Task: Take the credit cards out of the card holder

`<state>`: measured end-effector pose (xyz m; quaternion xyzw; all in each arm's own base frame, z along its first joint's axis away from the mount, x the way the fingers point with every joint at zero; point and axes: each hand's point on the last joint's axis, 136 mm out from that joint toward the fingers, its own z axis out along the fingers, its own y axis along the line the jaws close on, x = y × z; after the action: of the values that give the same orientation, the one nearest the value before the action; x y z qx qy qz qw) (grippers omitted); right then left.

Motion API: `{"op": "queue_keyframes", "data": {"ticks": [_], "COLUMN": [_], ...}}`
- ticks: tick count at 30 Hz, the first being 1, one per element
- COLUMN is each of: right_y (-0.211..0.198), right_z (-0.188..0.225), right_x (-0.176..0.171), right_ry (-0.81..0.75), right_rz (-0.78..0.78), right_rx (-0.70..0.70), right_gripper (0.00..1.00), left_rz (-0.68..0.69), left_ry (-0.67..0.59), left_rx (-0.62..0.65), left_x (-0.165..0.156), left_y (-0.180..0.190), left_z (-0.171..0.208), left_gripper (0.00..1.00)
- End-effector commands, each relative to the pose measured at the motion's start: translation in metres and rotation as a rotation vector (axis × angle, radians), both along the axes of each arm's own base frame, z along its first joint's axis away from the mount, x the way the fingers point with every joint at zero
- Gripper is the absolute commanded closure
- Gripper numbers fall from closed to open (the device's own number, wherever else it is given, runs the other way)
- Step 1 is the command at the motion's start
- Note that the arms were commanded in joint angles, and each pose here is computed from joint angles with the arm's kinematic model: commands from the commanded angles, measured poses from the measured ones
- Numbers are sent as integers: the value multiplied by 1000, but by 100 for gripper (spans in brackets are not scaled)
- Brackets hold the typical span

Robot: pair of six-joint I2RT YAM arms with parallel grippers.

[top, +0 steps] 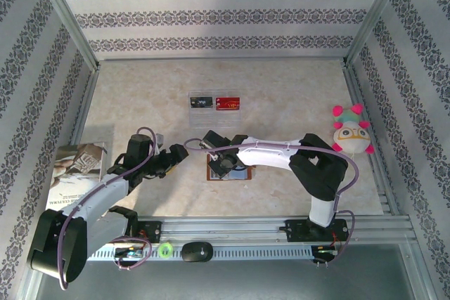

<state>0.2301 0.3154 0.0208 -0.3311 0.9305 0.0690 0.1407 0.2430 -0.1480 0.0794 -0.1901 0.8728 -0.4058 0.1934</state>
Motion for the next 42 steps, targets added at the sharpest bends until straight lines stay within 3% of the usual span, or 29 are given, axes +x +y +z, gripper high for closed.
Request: {"op": "queue_keyframes", "data": {"ticks": [1,6,11,20,28,42], "right_y": [-10,-1,11,15,9,10], "right_z": [-24,-13,12,42,46,46], "right_x": [-12,-11,-6,0,-1,-1], "right_ry": [63,61,77,145,151,152], "right_rz": [17,25,-4,-66,-90,-105], "right_rx": [-38,49,267,557,609,632], "right_gripper": [99,100,100,100,100,100], "left_rz": [-13,-34,-88,-160,-197,-238], "left_ry": [-53,-68,-111,-146,-138,-97], "left_rx": [5,8,-7,5,-4,17], "left_x": [9,9,11,18,25,23], "left_y": [-5,-13,-34,-68,-95,-114], "left_z": [14,15,21,22,12,-9], "left_gripper": [11,11,12,42,47,79]}}
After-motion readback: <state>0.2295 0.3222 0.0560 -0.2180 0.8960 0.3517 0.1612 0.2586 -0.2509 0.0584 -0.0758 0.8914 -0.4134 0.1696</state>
